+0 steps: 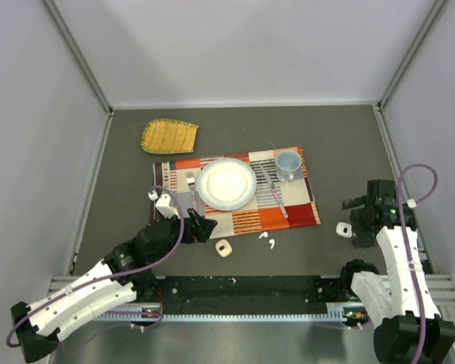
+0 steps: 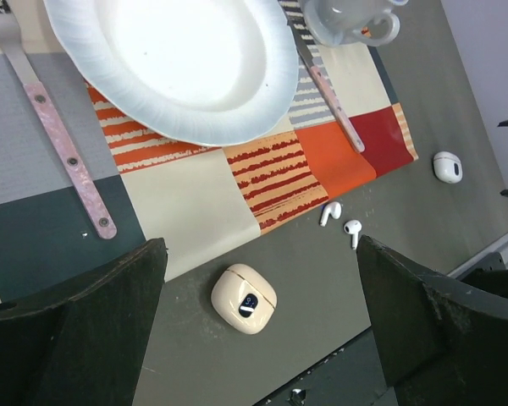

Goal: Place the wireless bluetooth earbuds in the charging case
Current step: Pick up the charging case from the center of the board.

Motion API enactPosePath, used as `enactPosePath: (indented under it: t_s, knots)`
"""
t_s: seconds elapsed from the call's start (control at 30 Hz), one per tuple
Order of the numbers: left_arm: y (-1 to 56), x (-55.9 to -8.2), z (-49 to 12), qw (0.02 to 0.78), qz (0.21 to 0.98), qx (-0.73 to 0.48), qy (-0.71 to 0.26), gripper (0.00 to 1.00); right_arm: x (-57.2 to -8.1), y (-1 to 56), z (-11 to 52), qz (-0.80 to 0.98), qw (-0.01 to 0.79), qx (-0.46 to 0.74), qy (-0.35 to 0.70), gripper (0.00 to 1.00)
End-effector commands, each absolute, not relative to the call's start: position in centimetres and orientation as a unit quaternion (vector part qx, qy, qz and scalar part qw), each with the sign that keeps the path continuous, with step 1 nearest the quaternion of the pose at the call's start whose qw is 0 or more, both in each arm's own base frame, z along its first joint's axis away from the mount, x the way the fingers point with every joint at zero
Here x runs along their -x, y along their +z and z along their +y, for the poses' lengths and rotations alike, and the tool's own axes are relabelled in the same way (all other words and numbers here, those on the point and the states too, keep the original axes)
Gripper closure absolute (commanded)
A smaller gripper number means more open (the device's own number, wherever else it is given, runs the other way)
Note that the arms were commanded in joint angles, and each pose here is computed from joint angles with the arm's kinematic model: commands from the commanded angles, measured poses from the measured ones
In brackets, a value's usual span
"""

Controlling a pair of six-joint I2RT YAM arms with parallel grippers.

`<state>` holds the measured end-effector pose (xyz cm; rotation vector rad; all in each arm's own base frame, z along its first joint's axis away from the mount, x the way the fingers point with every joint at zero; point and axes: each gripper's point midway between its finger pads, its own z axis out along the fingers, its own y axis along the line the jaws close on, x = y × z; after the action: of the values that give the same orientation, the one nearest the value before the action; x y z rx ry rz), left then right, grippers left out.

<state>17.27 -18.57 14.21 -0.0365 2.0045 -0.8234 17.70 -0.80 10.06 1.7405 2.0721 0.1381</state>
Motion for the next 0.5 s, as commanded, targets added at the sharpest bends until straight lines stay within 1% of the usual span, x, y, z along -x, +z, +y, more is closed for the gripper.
enactPosePath:
  t_s: [0.0, 0.2, 0.27, 0.47]
  knots:
    - [14.9, -17.8, -17.7, 0.494, 0.806, 0.022, -0.326, 0.01, -17.5, 10.5, -1.0, 0.704, 0.206, -0.678, 0.052, 0.04]
    - [14.5, -17.7, -16.8, 0.498, 0.809, 0.023, -0.311, 0.01, -17.4, 9.4, -2.0, 0.699, 0.192, -0.689, 0.011, 0.04]
    - [14.4, -17.8, -16.6, 0.5, 0.809, 0.027, -0.307, 0.01, -17.9, 8.9, -2.3, 0.697, 0.183, -0.694, 0.009, 0.06]
    - [14.2, -17.9, -16.5, 0.499, 0.81, 0.036, -0.306, 0.01, -18.8, 7.9, -3.4, 0.688, 0.157, -0.708, 0.0, 0.08]
